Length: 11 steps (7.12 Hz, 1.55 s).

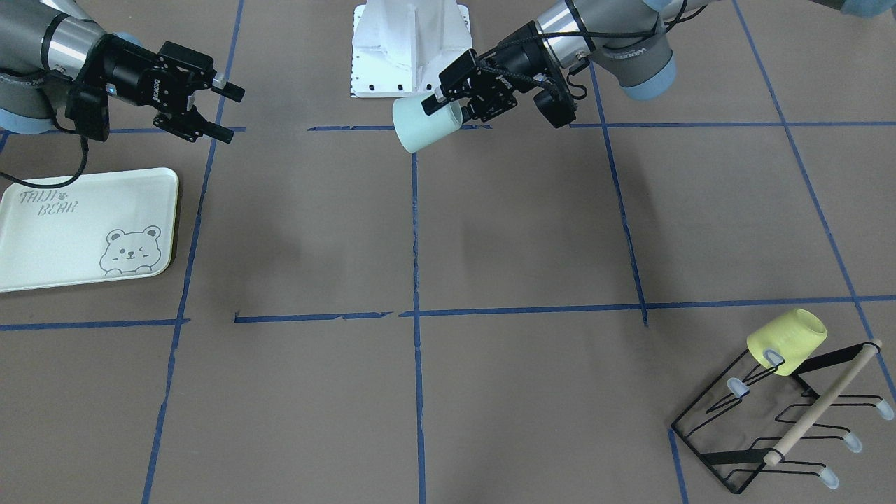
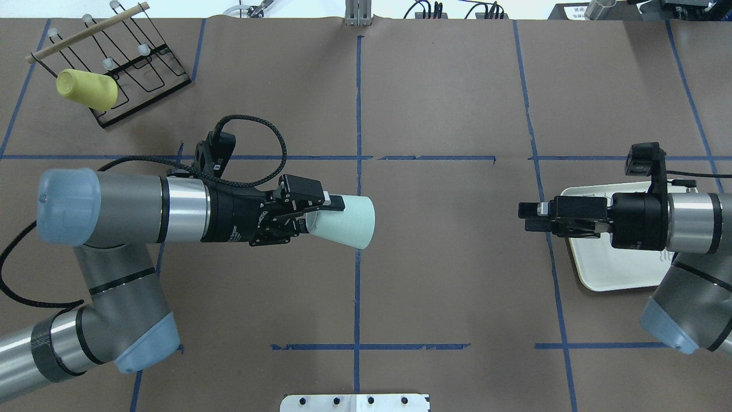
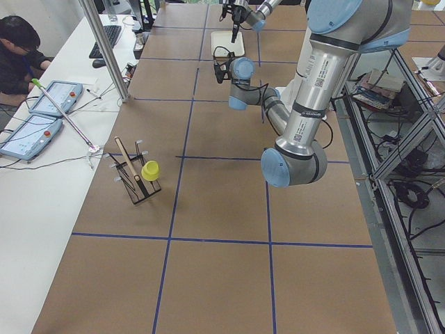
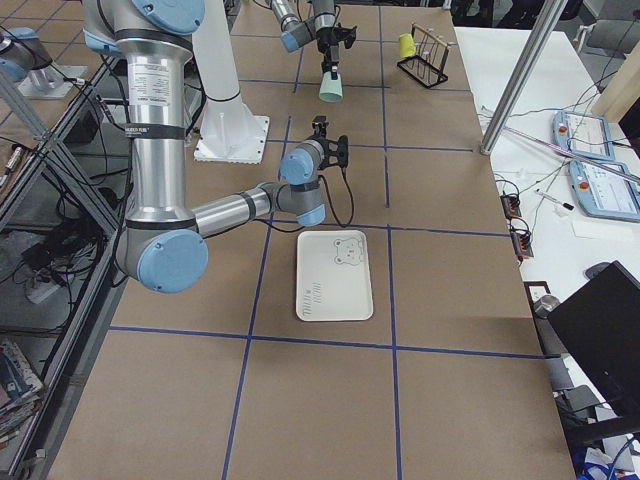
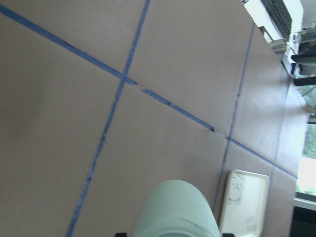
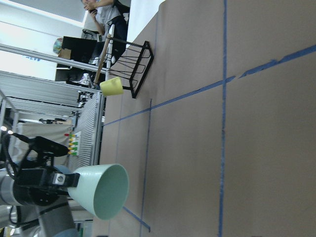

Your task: Left arm grabs green cup and hands to right arm on tray

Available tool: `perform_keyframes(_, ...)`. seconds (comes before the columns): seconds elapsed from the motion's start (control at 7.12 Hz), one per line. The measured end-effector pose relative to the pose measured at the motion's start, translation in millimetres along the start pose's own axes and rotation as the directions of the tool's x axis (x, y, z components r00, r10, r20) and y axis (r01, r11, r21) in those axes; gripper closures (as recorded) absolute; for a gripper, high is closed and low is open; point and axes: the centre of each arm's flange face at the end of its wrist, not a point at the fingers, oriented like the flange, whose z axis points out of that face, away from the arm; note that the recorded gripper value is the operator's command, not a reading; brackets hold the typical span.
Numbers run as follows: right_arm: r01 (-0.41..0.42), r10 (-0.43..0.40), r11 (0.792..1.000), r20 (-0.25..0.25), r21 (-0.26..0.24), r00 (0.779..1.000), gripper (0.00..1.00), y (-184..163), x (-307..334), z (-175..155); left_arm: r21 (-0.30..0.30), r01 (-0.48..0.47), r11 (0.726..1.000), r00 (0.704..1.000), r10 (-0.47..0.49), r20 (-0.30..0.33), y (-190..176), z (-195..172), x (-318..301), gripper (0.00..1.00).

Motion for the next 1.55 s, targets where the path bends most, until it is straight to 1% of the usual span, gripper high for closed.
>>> perform_keyframes(0.14,-0.02,0.019,1.0,0.1,0.009,0.995,0.0,13.7,2.9,26.8,-0.054,-0.013,0.998,0.996,0.008,-0.093,6.5,3.2,-15.1,0.68)
perform_keyframes(0.28,-0.048,0.044,0.999,0.195,0.013,0.98,0.0,32.3,-2.1,56.2,-0.08,-0.033,0.996,0.984,0.018,-0.176,8.6,2.1,-24.6,0.68)
perform_keyframes(0.42,-0.07,0.064,0.997,0.266,0.011,0.962,0.0,46.7,-13.2,80.0,-0.084,-0.039,0.996,0.974,0.02,-0.226,8.6,1.0,-27.0,0.68)
perform_keyframes(0.56,-0.083,0.078,0.997,0.316,0.003,0.946,0.0,55.8,-26.6,99.9,-0.084,-0.035,0.996,0.969,0.013,-0.247,8.3,2.3,-27.1,0.68)
perform_keyframes(0.84,-0.092,0.088,0.996,0.365,-0.005,0.927,0.0,62.7,-44.9,121.4,-0.087,-0.026,0.996,0.968,0.003,-0.251,7.8,9.6,-28.9,0.68)
perform_keyframes(0.98,-0.101,0.091,0.995,0.387,0.006,0.918,0.0,63.0,-55.0,131.8,-0.09,-0.023,0.996,0.968,0.0,-0.25,8.6,14.0,-29.2,0.68)
perform_keyframes(1.26,-0.117,0.098,0.993,0.4,0.023,0.911,0.0,64.1,-65.2,144.6,-0.096,-0.021,0.995,0.967,-0.005,-0.254,10.6,17.7,-27.1,0.68)
perform_keyframes(1.55,-0.123,0.099,0.992,0.403,0.032,0.91,0.01,63.6,-67.1,147.2,-0.109,-0.009,0.994,0.966,-0.02,-0.256,14.7,20.5,-25.2,0.68)
